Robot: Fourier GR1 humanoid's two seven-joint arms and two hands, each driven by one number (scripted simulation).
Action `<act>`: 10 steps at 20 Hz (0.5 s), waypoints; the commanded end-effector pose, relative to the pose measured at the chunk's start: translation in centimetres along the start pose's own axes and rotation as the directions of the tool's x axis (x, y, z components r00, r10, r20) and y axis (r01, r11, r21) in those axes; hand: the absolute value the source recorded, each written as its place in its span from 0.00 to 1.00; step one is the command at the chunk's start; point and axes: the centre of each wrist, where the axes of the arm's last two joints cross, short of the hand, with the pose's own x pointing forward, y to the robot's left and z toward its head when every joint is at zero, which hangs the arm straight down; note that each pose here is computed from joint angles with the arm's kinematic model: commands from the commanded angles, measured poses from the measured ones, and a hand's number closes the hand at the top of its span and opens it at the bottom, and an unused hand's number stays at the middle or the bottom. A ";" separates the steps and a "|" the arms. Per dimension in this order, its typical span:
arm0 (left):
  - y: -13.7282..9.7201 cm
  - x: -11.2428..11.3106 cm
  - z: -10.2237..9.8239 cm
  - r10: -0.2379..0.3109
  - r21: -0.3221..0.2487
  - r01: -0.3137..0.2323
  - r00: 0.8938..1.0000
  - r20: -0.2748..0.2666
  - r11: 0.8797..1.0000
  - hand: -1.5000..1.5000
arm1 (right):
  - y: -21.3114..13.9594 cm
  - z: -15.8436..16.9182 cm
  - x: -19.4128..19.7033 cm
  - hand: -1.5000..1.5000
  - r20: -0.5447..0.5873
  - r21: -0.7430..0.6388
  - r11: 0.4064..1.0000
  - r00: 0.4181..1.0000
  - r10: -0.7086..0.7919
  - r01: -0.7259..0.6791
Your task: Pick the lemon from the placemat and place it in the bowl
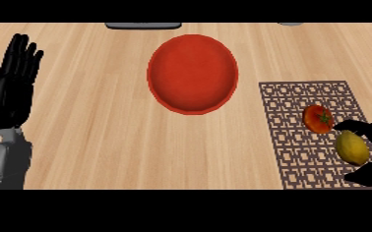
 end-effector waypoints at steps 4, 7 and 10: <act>0.7 -0.2 0.8 -0.008 0.007 0.008 1.000 -0.014 1.000 0.50 | 1.6 -0.1 -3.0 1.00 0.040 -0.074 0.997 0.999 0.026 -0.022; 0.5 -0.9 0.4 0.005 -0.009 -0.006 1.000 -0.019 1.000 0.50 | -0.2 -0.2 0.6 1.00 0.071 -0.105 0.994 0.997 0.039 -0.031; 0.8 -0.9 -0.4 0.007 0.002 -0.007 1.000 -0.018 1.000 0.50 | -0.4 -0.9 -0.5 1.00 0.075 -0.158 0.987 0.997 0.036 -0.024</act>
